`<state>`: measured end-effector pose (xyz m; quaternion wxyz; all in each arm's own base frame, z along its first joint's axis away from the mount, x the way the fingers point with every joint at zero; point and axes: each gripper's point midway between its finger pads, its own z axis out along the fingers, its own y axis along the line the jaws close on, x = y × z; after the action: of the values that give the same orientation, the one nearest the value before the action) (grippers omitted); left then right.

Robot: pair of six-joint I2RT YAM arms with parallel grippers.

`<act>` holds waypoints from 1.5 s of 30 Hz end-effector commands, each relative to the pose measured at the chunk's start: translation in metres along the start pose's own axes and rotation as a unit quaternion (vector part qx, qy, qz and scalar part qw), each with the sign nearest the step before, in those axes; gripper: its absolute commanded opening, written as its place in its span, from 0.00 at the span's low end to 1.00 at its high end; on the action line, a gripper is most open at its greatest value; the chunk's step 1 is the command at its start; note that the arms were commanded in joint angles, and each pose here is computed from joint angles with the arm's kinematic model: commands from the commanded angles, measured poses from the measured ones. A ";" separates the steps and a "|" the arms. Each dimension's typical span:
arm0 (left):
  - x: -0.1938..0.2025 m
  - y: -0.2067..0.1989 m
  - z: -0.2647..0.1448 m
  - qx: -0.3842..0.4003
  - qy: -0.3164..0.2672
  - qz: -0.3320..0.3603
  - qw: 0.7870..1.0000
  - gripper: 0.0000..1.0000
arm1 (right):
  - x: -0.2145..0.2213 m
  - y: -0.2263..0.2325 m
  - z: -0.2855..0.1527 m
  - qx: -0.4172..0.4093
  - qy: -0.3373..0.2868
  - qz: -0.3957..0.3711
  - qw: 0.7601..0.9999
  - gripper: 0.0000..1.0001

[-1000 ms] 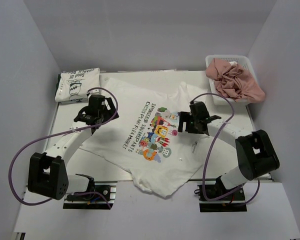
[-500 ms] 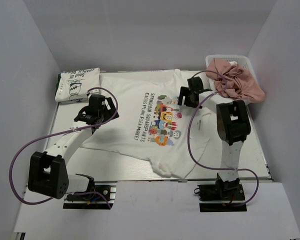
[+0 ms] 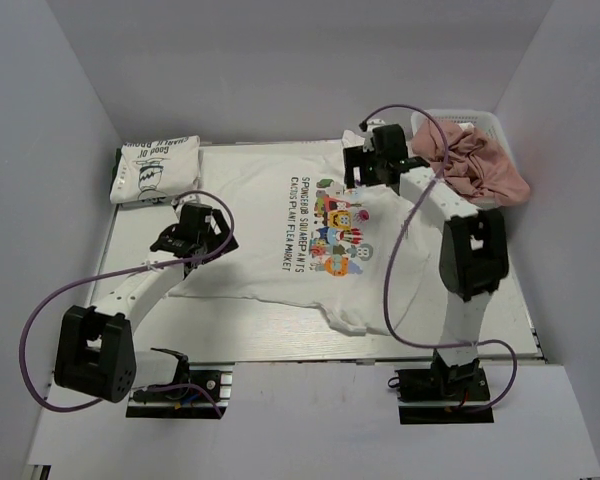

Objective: Fold and stack the t-shirts

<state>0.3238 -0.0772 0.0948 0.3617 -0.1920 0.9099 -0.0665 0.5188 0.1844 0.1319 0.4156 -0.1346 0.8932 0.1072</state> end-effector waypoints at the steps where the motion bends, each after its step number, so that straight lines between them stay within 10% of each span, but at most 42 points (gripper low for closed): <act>1: 0.007 0.017 -0.015 -0.029 -0.012 -0.041 0.999 1.00 | 0.008 0.061 -0.054 -0.020 -0.017 -0.009 1.000 0.90; 8: 0.014 0.050 -0.032 -0.082 -0.041 -0.090 0.992 1.00 | 0.147 0.173 -0.140 -0.058 0.069 -0.061 0.994 0.90; 15: 0.016 0.056 -0.042 -0.067 -0.068 -0.103 0.990 1.00 | 0.279 0.163 -0.190 -0.001 0.209 -0.070 0.975 0.90; 22: 0.020 0.056 -0.040 -0.067 -0.061 -0.101 0.991 1.00 | 0.308 0.169 -0.185 0.001 0.231 -0.066 0.971 0.79; 29: 0.018 0.055 -0.040 -0.064 -0.064 -0.098 0.991 1.00 | 0.284 0.139 -0.187 0.100 0.203 -0.085 0.970 0.02; 37: 0.020 0.056 -0.039 -0.067 -0.061 -0.097 0.991 1.00 | 0.183 0.136 -0.202 0.083 0.109 -0.085 0.987 0.00; 45: 0.019 0.054 -0.033 -0.075 -0.052 -0.093 0.991 1.00 | 0.093 0.125 -0.126 -0.005 0.063 -0.175 0.983 0.00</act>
<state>0.2668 -0.0368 0.0909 0.3812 -0.3051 0.8722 -0.0286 0.2809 0.2220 0.1279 0.3363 -0.2052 0.9191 0.0033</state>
